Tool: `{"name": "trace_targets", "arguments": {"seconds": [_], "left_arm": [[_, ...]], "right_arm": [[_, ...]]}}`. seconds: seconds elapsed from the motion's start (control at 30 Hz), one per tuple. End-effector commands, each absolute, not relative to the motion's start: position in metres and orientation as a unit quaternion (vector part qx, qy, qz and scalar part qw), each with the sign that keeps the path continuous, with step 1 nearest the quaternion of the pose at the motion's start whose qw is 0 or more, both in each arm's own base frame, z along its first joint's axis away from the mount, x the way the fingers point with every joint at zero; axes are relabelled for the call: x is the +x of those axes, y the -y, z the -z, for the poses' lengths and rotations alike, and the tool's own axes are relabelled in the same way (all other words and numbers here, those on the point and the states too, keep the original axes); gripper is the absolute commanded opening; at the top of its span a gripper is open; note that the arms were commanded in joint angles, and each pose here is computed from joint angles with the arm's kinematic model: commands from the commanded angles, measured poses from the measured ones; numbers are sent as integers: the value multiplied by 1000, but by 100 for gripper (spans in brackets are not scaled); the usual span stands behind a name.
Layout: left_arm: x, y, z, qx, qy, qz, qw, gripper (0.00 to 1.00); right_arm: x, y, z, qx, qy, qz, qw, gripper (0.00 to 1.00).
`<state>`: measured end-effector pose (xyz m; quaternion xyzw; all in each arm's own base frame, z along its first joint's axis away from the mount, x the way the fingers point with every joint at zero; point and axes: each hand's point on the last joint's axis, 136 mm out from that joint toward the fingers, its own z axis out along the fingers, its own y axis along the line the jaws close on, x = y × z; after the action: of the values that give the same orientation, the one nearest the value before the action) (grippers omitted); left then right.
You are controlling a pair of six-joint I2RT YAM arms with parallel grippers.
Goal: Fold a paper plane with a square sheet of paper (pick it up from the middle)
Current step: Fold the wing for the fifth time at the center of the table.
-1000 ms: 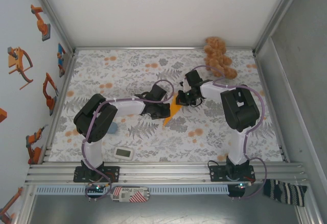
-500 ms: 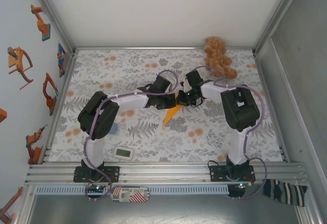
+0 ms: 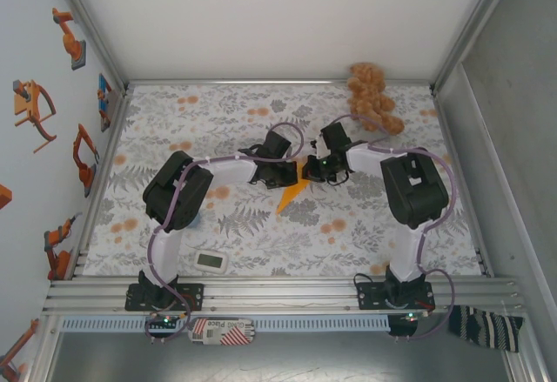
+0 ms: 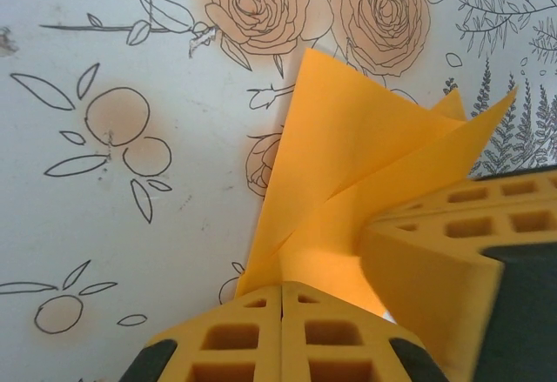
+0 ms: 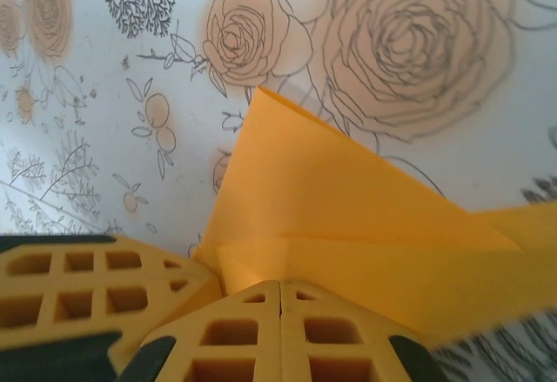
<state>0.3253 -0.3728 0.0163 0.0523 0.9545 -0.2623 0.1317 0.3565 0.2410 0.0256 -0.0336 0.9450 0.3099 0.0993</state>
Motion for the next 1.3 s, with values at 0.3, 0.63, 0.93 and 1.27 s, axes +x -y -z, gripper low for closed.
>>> {"name": "trace_targets", "arguments": {"seconds": [0.3, 0.63, 0.93, 1.27], "left_arm": [[299, 341, 29, 38, -979, 189, 67, 0], [280, 311, 57, 53, -989, 136, 31, 0], [273, 306, 64, 66, -989, 128, 17, 0], [299, 340, 13, 87, -977, 184, 56, 1]], "right_arm": [[356, -242, -14, -32, -935, -337, 108, 0], [380, -201, 10, 51, -935, -331, 115, 0], [434, -164, -3, 129, -918, -340, 159, 0], [442, -154, -59, 108, -915, -326, 214, 0]]}}
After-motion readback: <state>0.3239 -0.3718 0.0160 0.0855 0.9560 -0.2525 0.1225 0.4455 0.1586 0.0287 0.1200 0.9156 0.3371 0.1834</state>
